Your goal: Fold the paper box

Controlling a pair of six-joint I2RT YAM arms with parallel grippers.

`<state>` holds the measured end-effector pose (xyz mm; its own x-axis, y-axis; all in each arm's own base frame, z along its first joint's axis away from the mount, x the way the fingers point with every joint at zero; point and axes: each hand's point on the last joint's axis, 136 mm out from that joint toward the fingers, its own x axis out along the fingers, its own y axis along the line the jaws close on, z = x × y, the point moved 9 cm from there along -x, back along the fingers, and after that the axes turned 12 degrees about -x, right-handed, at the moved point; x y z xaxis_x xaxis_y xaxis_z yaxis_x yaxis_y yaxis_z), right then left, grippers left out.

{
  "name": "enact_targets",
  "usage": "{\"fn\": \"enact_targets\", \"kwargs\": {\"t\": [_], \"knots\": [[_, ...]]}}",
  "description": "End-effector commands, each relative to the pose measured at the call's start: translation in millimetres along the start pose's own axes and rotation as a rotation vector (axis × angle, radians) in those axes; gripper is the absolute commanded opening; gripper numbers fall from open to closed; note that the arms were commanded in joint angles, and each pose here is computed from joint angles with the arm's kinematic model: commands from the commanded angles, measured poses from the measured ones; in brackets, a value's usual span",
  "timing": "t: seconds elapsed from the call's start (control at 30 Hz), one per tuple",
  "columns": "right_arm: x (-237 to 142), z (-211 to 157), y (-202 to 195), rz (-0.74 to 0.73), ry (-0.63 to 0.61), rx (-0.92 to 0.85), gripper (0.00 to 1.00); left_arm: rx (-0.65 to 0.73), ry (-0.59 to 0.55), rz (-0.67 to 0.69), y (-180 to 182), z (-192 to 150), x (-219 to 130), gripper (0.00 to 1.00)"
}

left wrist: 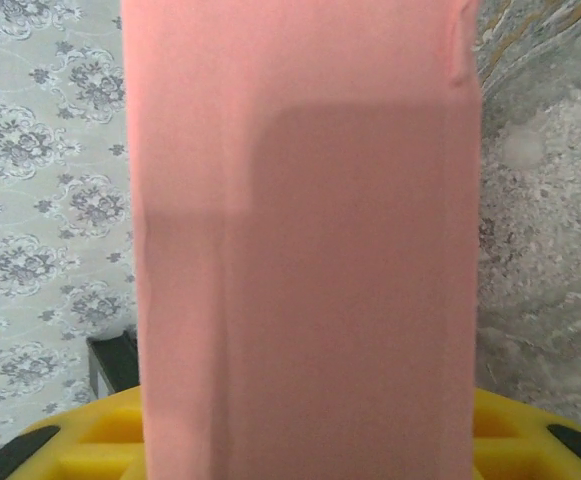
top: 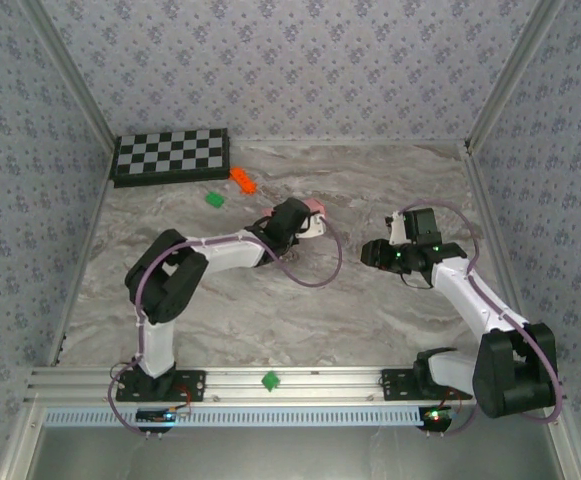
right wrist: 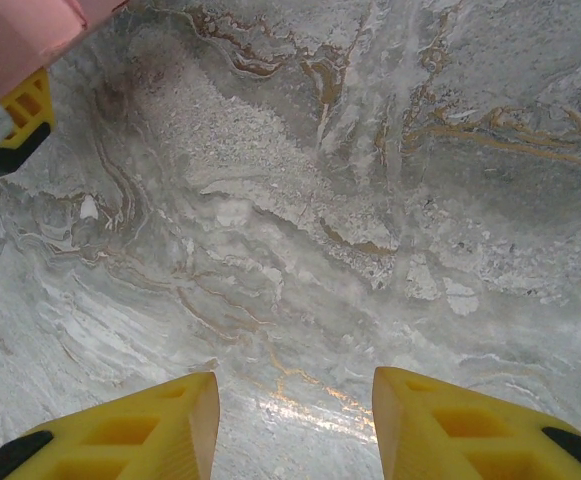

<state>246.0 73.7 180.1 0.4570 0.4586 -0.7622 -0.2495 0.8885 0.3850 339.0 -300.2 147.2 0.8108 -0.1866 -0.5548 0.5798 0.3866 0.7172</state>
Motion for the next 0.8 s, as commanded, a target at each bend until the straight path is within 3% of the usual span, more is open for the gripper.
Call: {"fn": "enact_targets", "kwargs": {"t": [0.0, 0.77], "knots": [[2.4, -4.7, -2.7, 0.008, 0.017, 0.029, 0.46, 0.018, -0.021, 0.09, -3.9, 4.7, 6.4, 0.43], [7.4, -5.5, -5.0, 0.007, 0.036, 0.042, 0.46, 0.018, -0.009, 0.069, -22.7, -3.3, 14.9, 0.6]]}}
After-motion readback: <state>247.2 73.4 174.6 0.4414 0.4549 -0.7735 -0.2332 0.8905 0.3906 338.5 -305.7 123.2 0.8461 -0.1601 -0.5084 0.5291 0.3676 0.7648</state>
